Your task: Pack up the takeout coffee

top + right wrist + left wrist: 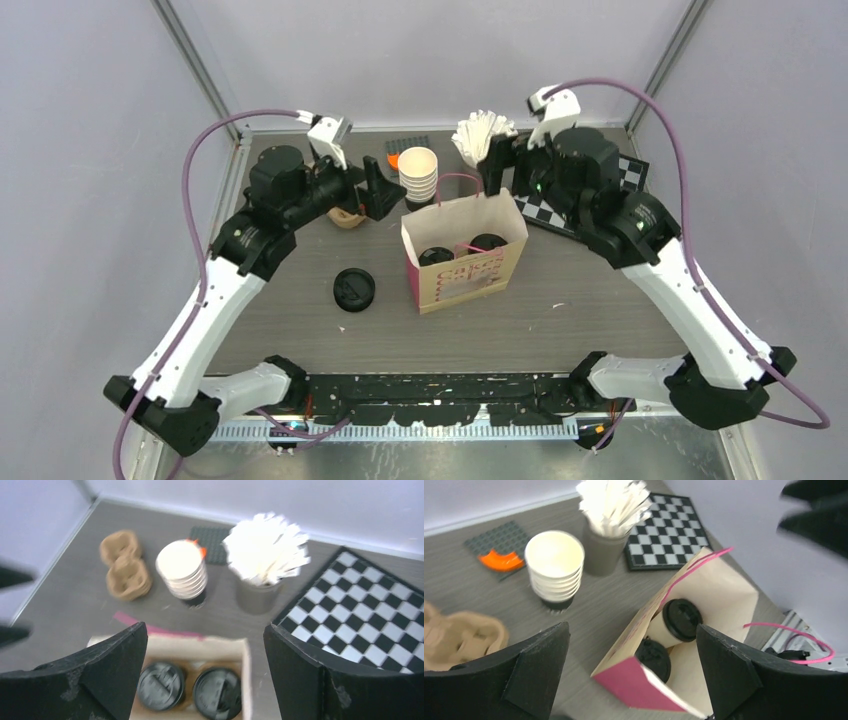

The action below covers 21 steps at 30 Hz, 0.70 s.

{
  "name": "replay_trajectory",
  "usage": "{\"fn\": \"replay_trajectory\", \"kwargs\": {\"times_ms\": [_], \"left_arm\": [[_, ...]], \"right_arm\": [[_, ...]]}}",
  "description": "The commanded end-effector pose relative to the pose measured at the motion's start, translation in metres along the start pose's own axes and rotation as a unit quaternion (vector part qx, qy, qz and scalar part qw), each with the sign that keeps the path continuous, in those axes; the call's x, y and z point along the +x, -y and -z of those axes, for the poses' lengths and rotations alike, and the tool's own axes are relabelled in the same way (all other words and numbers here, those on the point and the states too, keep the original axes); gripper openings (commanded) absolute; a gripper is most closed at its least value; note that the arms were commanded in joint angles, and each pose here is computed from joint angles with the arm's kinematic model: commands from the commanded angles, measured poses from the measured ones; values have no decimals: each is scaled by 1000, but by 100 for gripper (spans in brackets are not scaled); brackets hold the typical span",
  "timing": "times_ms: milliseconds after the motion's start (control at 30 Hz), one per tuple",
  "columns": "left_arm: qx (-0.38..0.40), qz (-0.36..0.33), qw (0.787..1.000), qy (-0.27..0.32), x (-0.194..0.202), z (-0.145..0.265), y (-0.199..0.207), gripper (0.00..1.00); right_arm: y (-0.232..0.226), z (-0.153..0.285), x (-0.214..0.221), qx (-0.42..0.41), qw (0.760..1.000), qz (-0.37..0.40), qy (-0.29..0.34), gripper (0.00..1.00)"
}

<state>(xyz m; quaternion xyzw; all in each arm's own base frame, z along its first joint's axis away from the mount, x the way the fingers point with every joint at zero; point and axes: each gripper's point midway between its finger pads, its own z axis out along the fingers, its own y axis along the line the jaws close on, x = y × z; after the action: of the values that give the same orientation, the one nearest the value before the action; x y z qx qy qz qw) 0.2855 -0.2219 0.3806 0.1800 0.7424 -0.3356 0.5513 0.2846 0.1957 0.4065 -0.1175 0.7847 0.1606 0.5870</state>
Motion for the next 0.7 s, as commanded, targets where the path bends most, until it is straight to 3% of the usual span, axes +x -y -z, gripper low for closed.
{"fn": "replay_trajectory", "kwargs": {"times_ms": [0,167,400,667], "left_arm": [[-92,7,995,-43,23,35,-26,100],[-111,10,991,-68,43,59,-29,100],[-101,46,990,-89,69,71,-23,100],[-97,60,990,-88,78,82,-19,99]], "right_arm": [[48,-26,-42,87,995,-30,49,89],[87,-84,-35,95,993,-72,17,76],[111,-159,-16,67,995,-63,-37,52],[116,-209,12,45,995,-33,-80,43]]}}
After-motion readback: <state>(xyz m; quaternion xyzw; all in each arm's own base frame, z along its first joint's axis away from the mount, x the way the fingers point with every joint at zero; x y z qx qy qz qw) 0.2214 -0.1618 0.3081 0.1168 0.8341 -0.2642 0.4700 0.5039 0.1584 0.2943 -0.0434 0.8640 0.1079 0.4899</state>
